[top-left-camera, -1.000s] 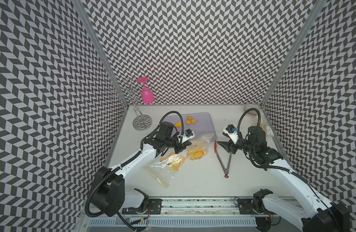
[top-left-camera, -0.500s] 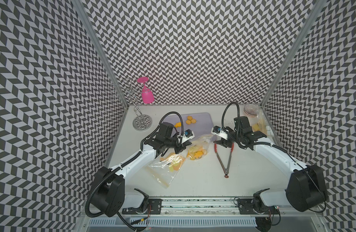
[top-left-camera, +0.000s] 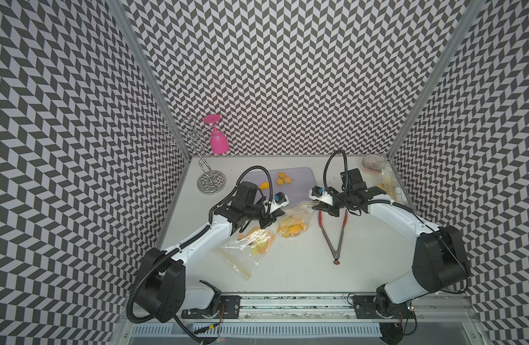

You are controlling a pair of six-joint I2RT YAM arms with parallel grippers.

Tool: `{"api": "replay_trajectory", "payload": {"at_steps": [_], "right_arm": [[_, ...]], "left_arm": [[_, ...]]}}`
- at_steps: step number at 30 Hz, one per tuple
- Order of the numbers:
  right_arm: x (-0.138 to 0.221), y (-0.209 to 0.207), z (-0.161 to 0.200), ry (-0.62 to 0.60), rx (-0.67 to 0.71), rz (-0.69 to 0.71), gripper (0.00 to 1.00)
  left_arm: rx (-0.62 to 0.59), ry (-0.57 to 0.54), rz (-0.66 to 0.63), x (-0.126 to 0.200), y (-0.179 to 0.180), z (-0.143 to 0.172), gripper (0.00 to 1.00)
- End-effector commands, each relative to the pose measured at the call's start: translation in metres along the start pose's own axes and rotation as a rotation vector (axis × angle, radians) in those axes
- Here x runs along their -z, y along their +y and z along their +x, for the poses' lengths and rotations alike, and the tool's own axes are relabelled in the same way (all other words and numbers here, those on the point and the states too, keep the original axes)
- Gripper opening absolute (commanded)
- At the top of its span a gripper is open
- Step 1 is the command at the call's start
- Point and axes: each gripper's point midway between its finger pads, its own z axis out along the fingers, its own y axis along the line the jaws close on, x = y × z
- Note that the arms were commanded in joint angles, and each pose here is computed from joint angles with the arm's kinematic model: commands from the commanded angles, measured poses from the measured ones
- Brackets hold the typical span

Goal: Put the cookies into a resealable bag to prevent moisture
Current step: Close the ziploc bag at the center of the board.

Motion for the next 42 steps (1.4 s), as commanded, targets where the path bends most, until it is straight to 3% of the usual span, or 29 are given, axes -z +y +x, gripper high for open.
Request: {"api": "replay_trajectory", "payload": {"at_steps": [1, 6, 13, 18, 24, 26, 31, 33, 40, 41, 42], "right_arm": [[0.009, 0.002, -0.017, -0.063, 0.017, -0.002, 0.00], [0.029, 0.002, -0.019, -0.031, -0.047, 0.099, 0.00], [0.058, 0.016, -0.016, -0.076, -0.294, 0.258, 0.00], [0.066, 0.047, -0.019, -0.151, -0.408, 0.234, 0.00], [0.044, 0.066, 0.014, -0.045, -0.455, 0.170, 0.00], [0.043, 0.064, 0.014, -0.038, -0.435, 0.171, 0.08], [0.043, 0.064, 0.005, -0.049, -0.361, 0.146, 0.41], [0.041, 0.062, 0.008, -0.021, -0.350, 0.145, 0.46], [0.040, 0.053, 0.008, 0.022, -0.311, 0.159, 0.41], [0.039, 0.053, 0.008, 0.025, -0.310, 0.157, 0.33], [0.039, 0.052, 0.007, 0.024, -0.310, 0.156, 0.13]], "left_arm": [[-0.024, -0.033, -0.017, 0.005, 0.001, -0.010, 0.00], [-0.008, -0.043, -0.069, 0.008, 0.009, -0.011, 0.00], [0.020, -0.080, -0.076, 0.013, 0.014, -0.015, 0.00], [0.028, -0.089, -0.041, 0.009, 0.011, -0.014, 0.00], [0.051, -0.060, 0.080, -0.011, -0.009, -0.006, 0.00], [0.047, -0.043, 0.108, -0.017, -0.015, -0.003, 0.00], [0.041, -0.033, 0.134, -0.022, -0.023, -0.002, 0.00], [0.036, -0.039, 0.133, -0.021, -0.023, -0.004, 0.00], [0.028, -0.047, 0.124, -0.019, -0.022, -0.007, 0.00], [0.027, -0.049, 0.121, -0.018, -0.022, -0.007, 0.00], [0.026, -0.050, 0.120, -0.018, -0.022, -0.008, 0.00]]}}
